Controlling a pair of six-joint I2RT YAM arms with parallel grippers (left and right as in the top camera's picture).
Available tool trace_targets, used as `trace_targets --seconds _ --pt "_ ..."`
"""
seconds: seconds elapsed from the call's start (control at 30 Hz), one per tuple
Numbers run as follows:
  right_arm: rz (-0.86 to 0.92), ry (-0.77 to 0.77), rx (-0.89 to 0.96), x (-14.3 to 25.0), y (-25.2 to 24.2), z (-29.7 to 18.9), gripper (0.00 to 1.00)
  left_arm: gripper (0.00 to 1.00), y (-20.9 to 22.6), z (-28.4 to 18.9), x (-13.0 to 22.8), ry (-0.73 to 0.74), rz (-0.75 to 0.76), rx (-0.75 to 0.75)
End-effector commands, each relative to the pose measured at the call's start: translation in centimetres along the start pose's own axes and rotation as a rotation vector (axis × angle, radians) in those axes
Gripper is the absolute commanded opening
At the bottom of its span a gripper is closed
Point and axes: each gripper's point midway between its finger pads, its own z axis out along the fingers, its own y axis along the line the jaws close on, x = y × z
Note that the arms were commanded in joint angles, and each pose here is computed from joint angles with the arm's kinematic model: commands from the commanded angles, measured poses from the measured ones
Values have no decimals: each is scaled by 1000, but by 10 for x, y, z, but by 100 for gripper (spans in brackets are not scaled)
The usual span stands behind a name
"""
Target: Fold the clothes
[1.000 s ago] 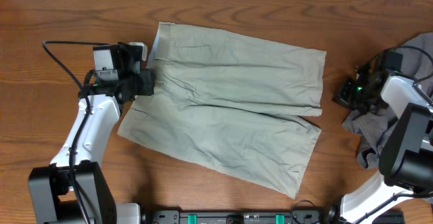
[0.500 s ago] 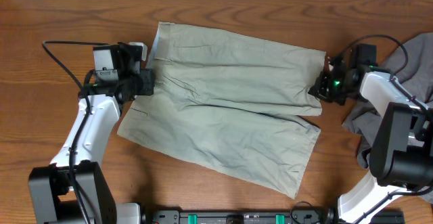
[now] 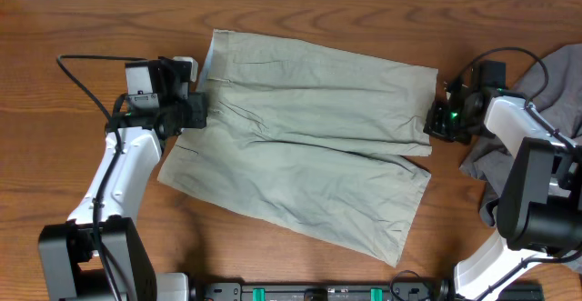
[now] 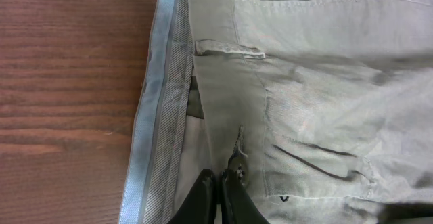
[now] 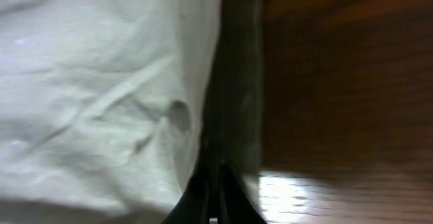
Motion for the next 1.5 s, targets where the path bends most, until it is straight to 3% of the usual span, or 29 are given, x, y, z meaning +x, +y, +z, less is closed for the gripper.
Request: trace_targets --seconds 0.0,0.57,0.8,1.13,1.2,1.3,1.33,1.43,1.47 --pt "-5 6 64 3 -14 4 4 6 4 2 -1 2 -4 -14" --pt "59 100 166 23 -44 36 1 6 5 1 -1 0 -27 -17" --pt "135 101 328 28 -71 28 1 6 41 -6 -1 -13 -126 -135" --pt "137 99 348 29 -75 27 1 7 59 0 9 16 -140 -168" --pt "137 100 348 29 -75 27 1 16 60 5 14 35 -142 -167" --pt "137 101 343 29 -74 27 3 40 61 11 20 59 -148 -165" --pt "137 102 337 29 -73 27 7 48 62 13 22 64 -149 -165" --pt "129 111 299 30 -67 29 31 52 61 12 22 64 -151 -164" --pt "125 113 289 30 -65 29 33 55 61 12 21 61 -159 -164"
